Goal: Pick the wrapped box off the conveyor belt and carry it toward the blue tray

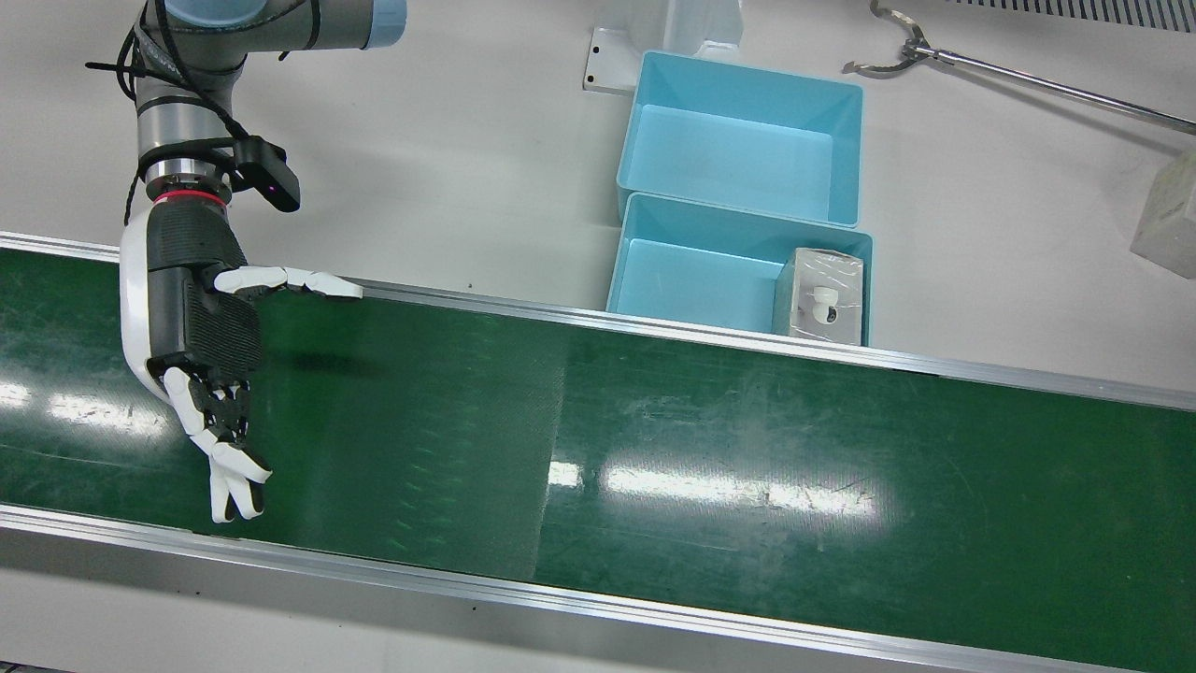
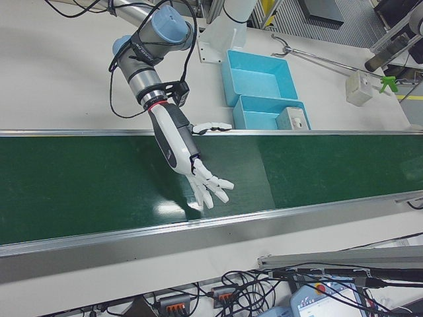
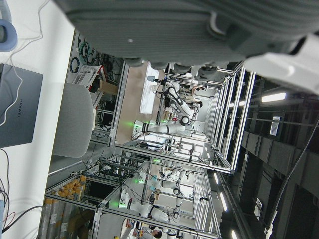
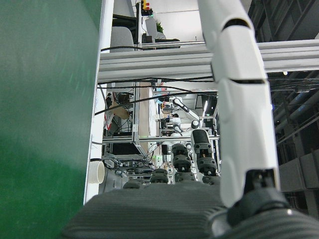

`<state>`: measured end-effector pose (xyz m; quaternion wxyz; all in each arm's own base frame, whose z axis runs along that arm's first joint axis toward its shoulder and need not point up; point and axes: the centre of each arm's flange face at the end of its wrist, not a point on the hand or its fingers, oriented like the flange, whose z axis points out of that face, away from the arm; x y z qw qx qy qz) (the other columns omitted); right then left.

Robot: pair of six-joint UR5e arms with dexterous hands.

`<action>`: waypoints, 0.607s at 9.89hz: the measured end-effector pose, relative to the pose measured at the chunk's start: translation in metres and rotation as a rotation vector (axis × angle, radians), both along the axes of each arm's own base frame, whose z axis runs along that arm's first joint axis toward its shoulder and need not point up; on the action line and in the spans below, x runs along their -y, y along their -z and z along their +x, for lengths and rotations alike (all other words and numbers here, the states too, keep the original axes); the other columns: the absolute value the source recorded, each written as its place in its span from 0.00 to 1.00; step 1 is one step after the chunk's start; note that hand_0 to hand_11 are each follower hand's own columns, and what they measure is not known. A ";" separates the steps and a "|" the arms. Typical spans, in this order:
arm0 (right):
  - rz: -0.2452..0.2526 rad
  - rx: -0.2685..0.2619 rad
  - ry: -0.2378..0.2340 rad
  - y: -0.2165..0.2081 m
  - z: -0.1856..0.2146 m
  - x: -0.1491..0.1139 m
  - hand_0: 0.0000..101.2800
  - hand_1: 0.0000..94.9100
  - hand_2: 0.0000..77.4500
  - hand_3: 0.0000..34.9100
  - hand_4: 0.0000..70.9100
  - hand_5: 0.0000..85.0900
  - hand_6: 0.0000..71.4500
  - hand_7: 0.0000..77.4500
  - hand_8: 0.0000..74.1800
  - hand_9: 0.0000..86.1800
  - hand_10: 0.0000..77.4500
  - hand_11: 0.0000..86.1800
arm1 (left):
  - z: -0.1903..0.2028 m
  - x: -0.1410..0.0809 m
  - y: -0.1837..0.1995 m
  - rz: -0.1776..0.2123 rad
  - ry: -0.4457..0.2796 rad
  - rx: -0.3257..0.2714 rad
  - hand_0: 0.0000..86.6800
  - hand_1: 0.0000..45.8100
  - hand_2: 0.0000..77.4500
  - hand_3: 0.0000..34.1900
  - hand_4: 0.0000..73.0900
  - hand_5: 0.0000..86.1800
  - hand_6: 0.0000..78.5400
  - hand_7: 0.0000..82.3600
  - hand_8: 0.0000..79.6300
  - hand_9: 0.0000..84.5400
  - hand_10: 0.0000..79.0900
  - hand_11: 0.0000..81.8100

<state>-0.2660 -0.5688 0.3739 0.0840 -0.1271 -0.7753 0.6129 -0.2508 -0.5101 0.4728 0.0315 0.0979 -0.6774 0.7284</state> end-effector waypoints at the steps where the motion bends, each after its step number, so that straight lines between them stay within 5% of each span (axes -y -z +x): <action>1: 0.002 0.003 0.000 0.001 0.000 0.000 0.51 0.18 0.19 0.00 0.15 0.22 0.05 0.04 0.01 0.04 0.00 0.01 | 0.000 0.000 0.000 0.000 0.000 0.000 0.00 0.00 0.01 0.00 0.00 0.01 0.01 0.01 0.01 0.01 0.01 0.01; 6: 0.012 0.019 -0.004 0.002 0.000 0.001 0.49 0.16 0.14 0.00 0.12 0.19 0.05 0.04 0.01 0.04 0.00 0.01 | 0.000 0.000 0.000 0.000 0.000 0.000 0.00 0.00 0.01 0.00 0.00 0.01 0.01 0.01 0.01 0.01 0.01 0.01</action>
